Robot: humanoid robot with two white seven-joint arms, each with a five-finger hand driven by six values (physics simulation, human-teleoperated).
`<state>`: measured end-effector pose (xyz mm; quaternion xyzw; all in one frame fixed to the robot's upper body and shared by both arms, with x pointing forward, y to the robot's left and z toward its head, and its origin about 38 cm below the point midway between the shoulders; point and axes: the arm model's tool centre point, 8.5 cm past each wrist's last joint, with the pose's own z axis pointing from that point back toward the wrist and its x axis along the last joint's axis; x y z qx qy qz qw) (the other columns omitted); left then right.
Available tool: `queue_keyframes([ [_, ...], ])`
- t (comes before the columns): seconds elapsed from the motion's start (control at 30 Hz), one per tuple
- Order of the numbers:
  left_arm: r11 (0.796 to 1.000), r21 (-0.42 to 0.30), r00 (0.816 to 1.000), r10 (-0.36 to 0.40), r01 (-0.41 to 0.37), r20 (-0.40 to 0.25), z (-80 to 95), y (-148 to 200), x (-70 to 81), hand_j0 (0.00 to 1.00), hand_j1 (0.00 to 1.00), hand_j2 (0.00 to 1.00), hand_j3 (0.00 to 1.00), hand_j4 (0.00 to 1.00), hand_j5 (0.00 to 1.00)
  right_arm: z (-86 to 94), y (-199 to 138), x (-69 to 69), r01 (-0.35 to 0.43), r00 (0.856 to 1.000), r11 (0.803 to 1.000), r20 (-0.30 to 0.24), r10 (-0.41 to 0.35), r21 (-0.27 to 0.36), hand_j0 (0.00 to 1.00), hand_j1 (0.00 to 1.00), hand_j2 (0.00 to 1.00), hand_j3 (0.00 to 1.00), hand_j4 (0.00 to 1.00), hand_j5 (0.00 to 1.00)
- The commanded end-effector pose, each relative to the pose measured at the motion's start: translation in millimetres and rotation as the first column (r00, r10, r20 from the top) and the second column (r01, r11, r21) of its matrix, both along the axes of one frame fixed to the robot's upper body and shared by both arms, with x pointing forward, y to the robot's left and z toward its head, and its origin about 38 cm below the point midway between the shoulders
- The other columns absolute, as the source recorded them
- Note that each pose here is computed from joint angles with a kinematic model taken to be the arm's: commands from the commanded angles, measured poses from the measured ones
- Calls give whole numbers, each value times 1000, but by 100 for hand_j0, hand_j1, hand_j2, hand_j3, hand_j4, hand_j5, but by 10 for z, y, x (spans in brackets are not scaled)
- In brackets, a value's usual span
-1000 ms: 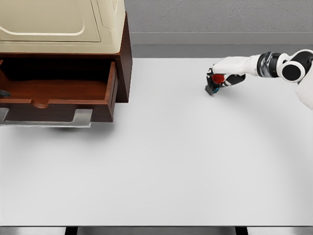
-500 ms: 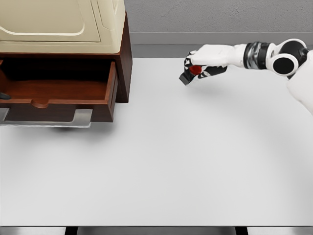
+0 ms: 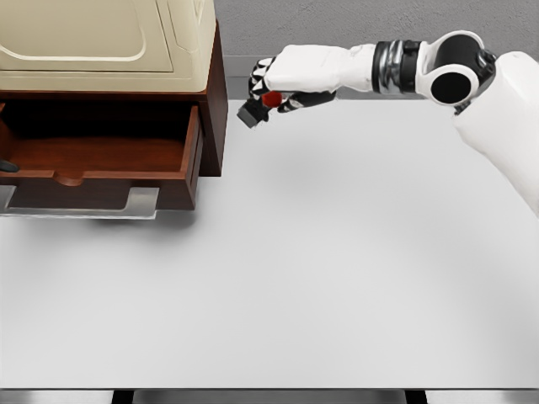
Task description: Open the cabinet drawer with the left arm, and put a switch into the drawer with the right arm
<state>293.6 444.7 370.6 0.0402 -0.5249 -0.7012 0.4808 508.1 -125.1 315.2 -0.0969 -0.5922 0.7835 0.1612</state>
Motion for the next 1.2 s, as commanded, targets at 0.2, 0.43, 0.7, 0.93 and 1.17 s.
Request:
queue_keyframes([
  [0.2,1000,-7,1000,3,-3,-2,1,-4,1,100,100,100,100,100,100,147,382,-165,-100,994,995,35,99,17,36,36,36,36,36,36],
  [0.43,1000,-7,1000,4,-4,-7,-13,-1,-2,100,100,100,100,100,100,347,427,-478,-198,976,980,95,195,26,36,36,36,36,36,36],
  [0.7,1000,-6,1000,3,-4,-7,-14,0,-2,100,100,100,100,100,100,551,609,-570,-250,960,968,140,243,33,36,36,36,36,36,36],
  [0.93,1000,-4,1000,6,-7,-7,-18,10,-1,100,100,100,100,100,100,451,1094,-597,-313,945,950,103,311,-2,36,36,36,36,36,36],
  [1.17,1000,18,1000,1,-1,-8,-38,11,-6,100,100,100,100,100,100,401,1477,-552,-331,941,943,71,332,-20,36,36,36,36,36,36],
])
